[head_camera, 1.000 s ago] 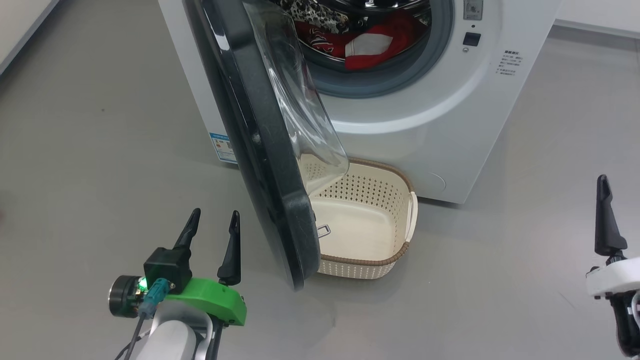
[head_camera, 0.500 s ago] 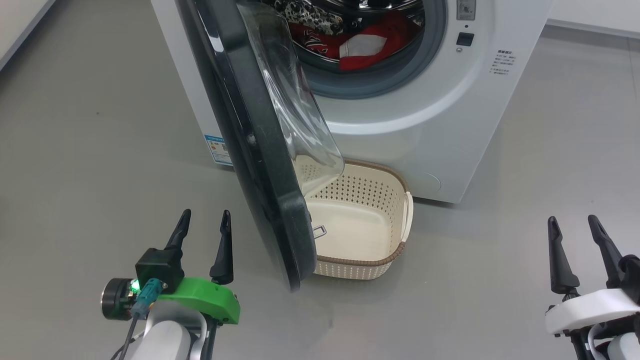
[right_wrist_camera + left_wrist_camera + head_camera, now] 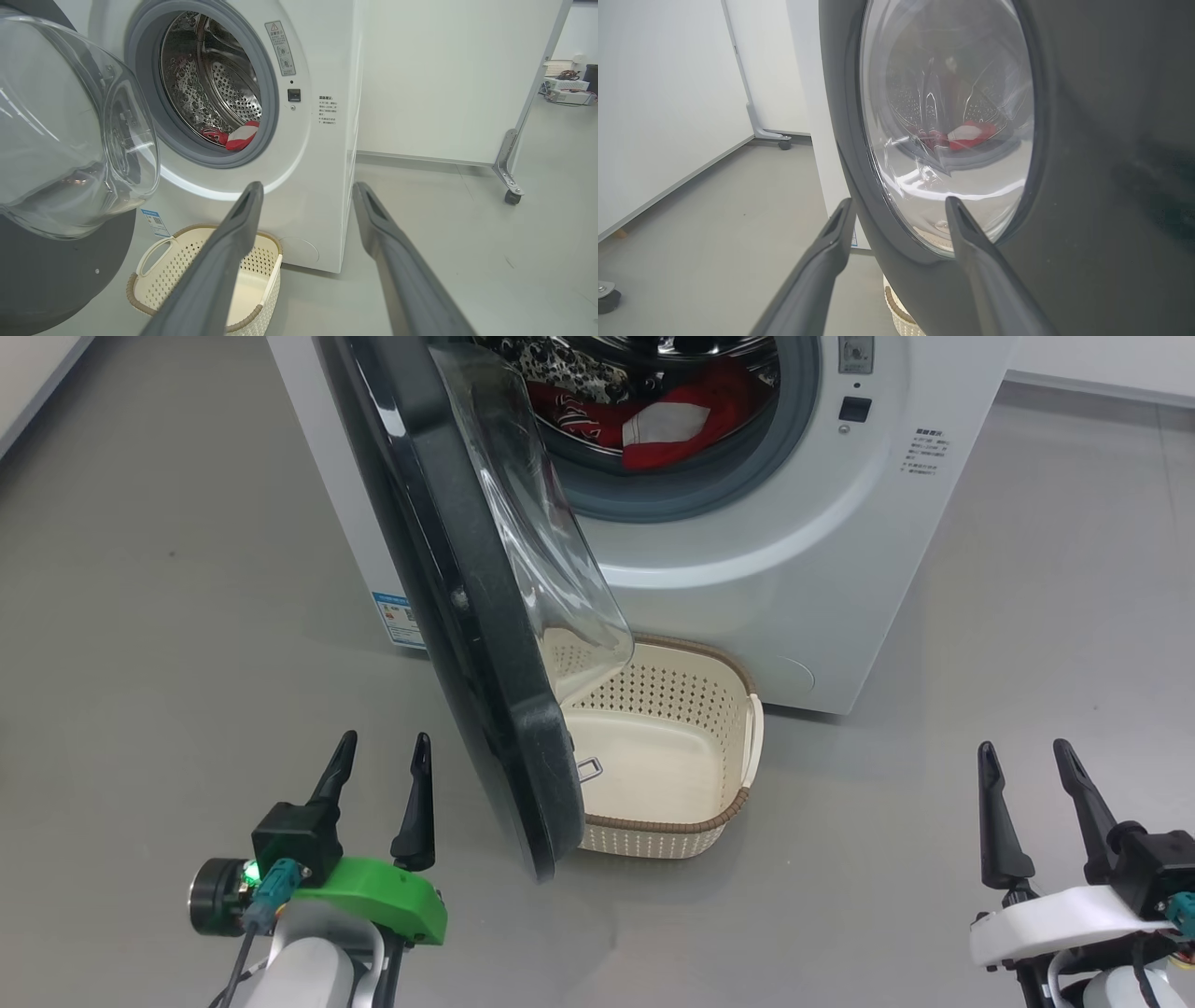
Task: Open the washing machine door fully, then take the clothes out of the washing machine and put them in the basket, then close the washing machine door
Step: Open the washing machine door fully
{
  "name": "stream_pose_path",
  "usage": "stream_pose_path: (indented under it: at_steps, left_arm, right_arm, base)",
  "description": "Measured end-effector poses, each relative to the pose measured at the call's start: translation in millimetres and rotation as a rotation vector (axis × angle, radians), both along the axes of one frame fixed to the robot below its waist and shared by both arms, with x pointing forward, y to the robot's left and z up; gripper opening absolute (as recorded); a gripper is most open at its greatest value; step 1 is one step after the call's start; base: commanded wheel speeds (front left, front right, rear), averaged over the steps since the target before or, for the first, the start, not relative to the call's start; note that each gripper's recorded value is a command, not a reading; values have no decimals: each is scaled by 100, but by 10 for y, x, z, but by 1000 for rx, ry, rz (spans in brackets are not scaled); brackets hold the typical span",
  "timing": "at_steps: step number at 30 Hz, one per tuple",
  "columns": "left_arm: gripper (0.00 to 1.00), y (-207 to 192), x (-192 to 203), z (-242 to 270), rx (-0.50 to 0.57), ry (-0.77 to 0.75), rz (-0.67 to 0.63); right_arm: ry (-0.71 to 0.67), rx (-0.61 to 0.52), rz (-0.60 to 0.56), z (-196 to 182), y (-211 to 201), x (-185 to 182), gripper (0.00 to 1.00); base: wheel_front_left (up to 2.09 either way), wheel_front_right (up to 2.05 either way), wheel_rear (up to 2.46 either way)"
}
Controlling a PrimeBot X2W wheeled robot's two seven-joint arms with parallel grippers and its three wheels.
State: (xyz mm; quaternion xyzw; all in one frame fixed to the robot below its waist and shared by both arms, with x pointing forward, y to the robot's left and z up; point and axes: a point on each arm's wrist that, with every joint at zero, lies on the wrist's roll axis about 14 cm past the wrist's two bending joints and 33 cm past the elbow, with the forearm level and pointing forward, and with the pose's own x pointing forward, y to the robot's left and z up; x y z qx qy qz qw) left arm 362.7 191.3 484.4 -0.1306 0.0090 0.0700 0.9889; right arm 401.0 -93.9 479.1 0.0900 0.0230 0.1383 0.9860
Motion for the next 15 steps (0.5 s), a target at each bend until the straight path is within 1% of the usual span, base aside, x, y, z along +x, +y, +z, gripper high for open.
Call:
stream_pose_path:
  at_steps: [6,15]
  left_arm:
    - [100,8,4,5,5,-1,1]
    - [100,8,8,6,4,-2,1]
  right_arm:
    - [-5,10,-2,16,58,-36,100]
    - [-3,2,-18,-4,36,-76,100]
  base:
    - [0,0,0]
    - [0,0,0]
